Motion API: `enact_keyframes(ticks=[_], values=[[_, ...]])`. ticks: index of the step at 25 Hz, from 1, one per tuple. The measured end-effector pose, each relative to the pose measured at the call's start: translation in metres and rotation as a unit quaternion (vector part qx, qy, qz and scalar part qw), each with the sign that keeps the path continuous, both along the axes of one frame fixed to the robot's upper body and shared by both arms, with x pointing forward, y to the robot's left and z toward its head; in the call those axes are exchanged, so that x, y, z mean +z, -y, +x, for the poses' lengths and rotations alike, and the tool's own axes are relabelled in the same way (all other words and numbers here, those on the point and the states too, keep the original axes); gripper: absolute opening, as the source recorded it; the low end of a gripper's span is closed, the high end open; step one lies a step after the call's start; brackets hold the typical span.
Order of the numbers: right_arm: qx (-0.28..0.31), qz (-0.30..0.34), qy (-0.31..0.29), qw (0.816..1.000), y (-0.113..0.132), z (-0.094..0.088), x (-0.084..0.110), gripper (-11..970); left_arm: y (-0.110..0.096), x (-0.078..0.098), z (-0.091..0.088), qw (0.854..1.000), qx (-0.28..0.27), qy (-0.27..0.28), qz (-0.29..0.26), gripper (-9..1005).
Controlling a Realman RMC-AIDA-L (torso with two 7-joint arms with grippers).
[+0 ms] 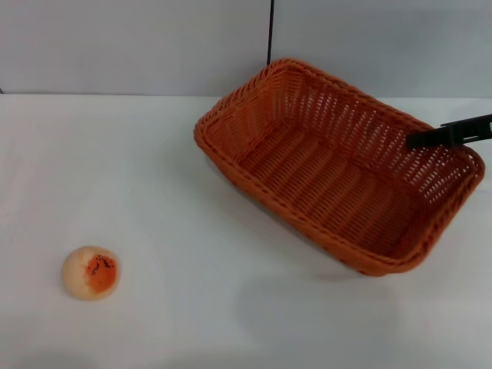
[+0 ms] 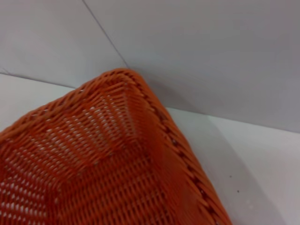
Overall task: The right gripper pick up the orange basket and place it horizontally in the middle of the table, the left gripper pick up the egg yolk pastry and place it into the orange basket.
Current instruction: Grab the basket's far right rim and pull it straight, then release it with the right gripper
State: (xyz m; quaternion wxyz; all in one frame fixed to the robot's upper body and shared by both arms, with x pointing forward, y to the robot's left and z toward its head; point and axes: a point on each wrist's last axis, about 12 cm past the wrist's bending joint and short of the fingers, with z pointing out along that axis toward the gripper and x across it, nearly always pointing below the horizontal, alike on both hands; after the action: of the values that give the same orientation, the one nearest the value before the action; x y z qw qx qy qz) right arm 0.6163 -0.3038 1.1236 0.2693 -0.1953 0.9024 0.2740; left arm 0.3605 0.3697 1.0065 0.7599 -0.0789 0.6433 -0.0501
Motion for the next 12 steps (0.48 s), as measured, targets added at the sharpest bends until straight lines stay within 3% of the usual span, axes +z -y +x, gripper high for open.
enact_keyframes(ticks=[6, 9, 12], values=[[0.009, 0.001, 0.011, 1.0, -0.005, 0.001, -0.002, 215, 0.0, 0.001, 0.0, 1.0, -0.001, 0.003, 0.0, 734], [0.03, -0.004, 0.025, 0.999, -0.006, 0.0, 0.004, 179, 0.0, 0.001, 0.0, 1.0, -0.001, 0.004, 0.0, 731], [0.09, -0.012, 0.052, 0.994, -0.01, -0.003, 0.013, 176, 0.0, 0.001, -0.001, 1.0, -0.002, 0.006, 0.001, 729]])
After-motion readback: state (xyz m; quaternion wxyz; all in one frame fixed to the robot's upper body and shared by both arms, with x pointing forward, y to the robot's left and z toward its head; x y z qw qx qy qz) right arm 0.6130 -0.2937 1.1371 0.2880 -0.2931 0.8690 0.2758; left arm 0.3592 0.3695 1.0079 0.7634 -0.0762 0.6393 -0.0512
